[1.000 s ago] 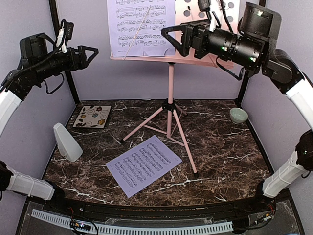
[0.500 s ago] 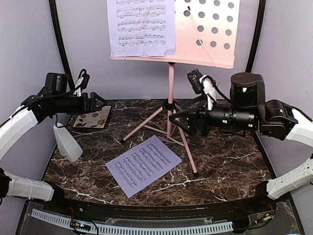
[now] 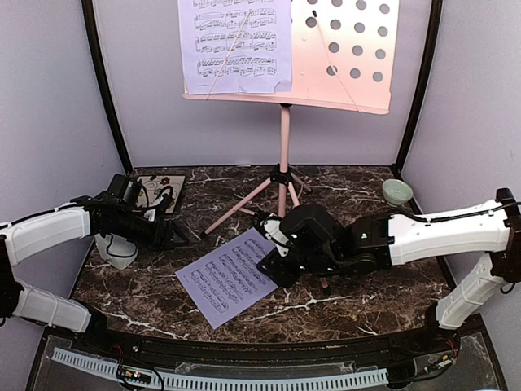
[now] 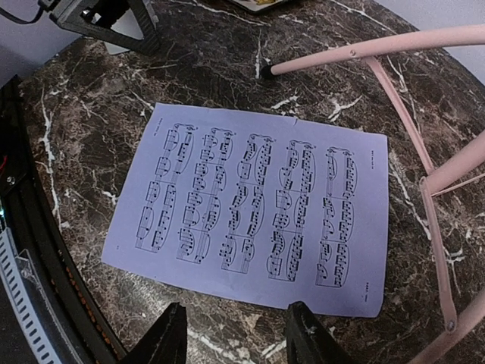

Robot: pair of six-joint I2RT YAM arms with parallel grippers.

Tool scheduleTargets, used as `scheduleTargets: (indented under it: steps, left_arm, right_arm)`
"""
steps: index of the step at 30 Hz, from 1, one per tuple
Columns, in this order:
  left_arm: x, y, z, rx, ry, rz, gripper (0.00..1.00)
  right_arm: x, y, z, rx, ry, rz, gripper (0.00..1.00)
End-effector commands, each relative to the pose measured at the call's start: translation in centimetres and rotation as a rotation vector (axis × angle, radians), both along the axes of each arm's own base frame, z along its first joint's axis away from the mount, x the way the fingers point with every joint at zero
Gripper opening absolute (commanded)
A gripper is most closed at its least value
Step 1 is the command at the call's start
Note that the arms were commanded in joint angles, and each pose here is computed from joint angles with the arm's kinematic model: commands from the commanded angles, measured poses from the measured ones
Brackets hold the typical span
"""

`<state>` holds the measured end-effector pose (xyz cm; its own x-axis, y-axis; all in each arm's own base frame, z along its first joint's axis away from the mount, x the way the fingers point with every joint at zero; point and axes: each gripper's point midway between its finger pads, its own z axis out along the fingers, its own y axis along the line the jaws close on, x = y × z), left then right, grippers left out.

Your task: Set up the instrument practice props

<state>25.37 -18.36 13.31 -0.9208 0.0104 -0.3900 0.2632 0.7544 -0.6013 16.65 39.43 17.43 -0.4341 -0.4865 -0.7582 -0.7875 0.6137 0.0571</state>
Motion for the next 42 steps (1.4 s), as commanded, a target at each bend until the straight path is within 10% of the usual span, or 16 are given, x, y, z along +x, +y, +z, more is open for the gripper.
scheduleTargets:
  steps: [1, 33, 42]
  left_arm:
    - [0.1, 0.0, -2.7, 0.024, 0.04, -0.024, 0.63]
    - [-6.0, -2.9, -7.4, 0.036, 0.266, -0.213, 0.55]
    - [1.1, -1.3, -7.2, 0.09, 0.204, -0.109, 0.61]
  right_arm:
    - [0.9, 2.3, -0.6, 0.007, -0.011, -0.028, 0.44]
    - [4.1, -1.7, -11.3, -0.344, 0.112, -0.088, 0.32]
    - [3.4, -1.6, -11.7, -0.339, 0.158, -0.081, 0.3]
